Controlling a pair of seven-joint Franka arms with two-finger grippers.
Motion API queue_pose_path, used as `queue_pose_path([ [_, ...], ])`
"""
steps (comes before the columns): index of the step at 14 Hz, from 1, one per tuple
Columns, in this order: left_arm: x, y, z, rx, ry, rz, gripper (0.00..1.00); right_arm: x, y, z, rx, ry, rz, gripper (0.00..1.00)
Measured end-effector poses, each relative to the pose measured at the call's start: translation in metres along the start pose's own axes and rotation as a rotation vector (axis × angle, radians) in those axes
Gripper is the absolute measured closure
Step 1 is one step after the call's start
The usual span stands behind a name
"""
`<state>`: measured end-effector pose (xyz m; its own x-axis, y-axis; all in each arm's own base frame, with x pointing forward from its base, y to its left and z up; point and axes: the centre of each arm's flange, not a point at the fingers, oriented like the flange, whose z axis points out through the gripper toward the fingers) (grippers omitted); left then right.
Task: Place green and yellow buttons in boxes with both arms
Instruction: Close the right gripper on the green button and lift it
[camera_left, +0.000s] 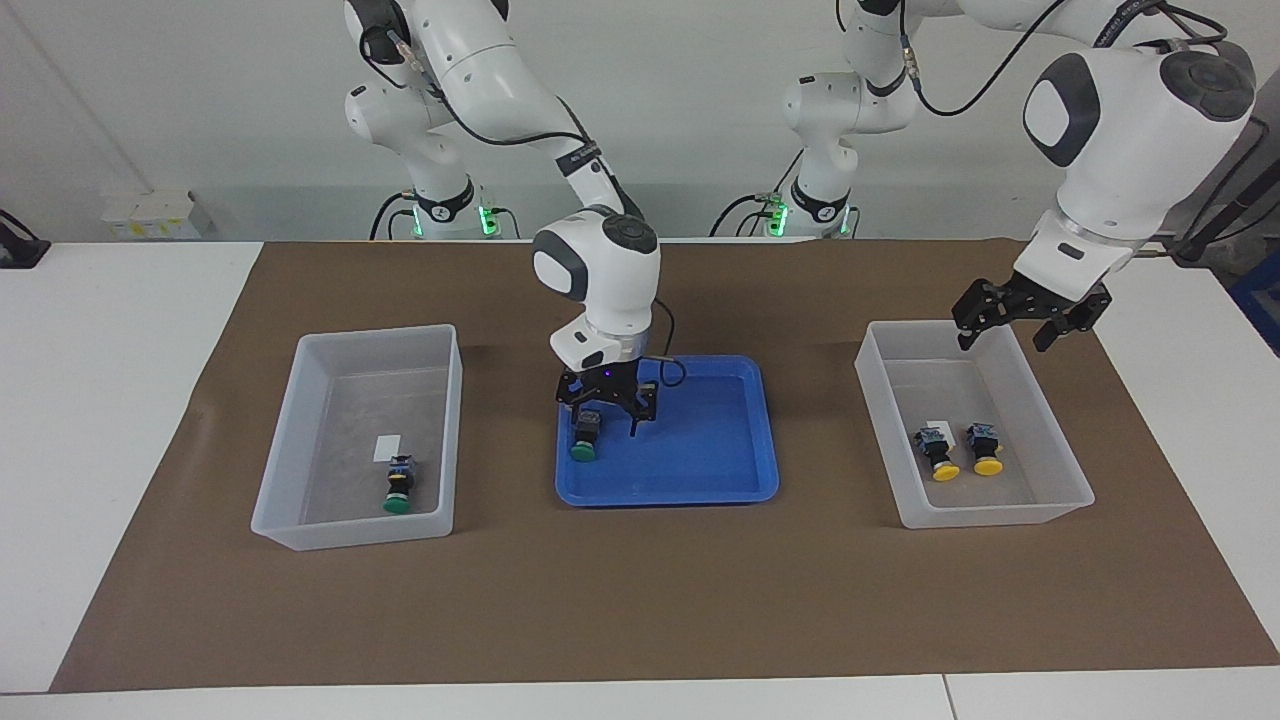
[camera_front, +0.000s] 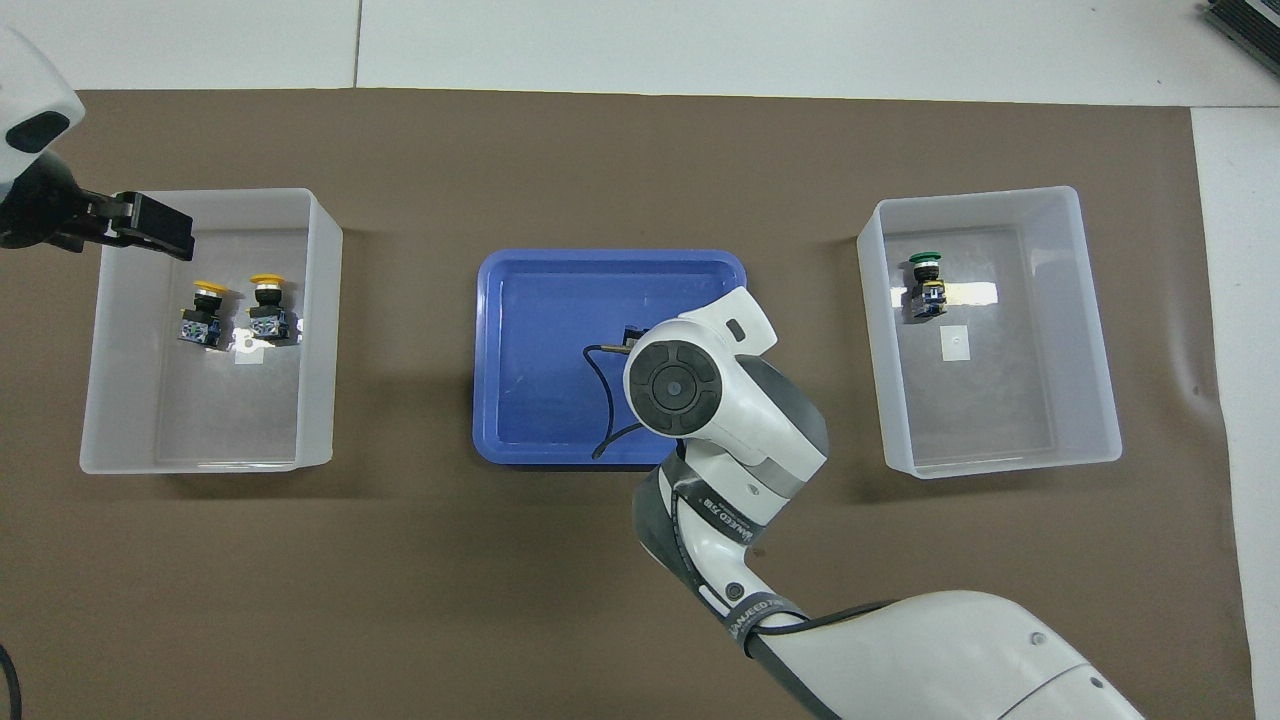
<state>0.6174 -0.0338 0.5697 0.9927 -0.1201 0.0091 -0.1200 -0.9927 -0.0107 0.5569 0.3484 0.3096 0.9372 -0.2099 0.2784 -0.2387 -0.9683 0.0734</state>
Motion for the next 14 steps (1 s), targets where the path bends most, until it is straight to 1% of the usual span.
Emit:
queue_pose_path([
  [3,-0.005,0.002,0.007,-0.035,-0.016,-0.010,0.00,-0.003,0.002,0.004,-0.012,-0.010,-0.002,0.00],
  [7,-0.010,0.004,0.004,-0.041,-0.015,-0.010,0.00,-0.004,0.003,0.006,-0.014,-0.011,-0.003,0.00],
  [8,-0.010,0.004,0.003,-0.041,-0.013,-0.011,0.00,-0.004,0.003,0.005,-0.013,-0.011,-0.003,0.10],
  [10,-0.011,0.002,0.002,-0.040,-0.011,-0.015,0.00,-0.005,0.002,0.005,-0.012,-0.011,-0.004,0.32],
  [11,-0.011,0.001,0.002,-0.040,-0.010,-0.017,0.00,-0.004,0.002,0.005,-0.012,-0.010,-0.004,0.45],
  [12,-0.011,-0.001,0.002,-0.040,-0.010,-0.019,0.00,-0.004,0.002,0.004,-0.011,-0.010,-0.004,0.56],
  [13,-0.011,-0.002,0.002,-0.040,-0.010,-0.021,0.00,-0.004,0.002,0.003,-0.010,-0.009,-0.004,0.60],
  [14,-0.011,-0.003,0.002,-0.040,-0.009,-0.023,0.00,-0.004,0.002,0.003,-0.009,-0.009,-0.004,0.60],
])
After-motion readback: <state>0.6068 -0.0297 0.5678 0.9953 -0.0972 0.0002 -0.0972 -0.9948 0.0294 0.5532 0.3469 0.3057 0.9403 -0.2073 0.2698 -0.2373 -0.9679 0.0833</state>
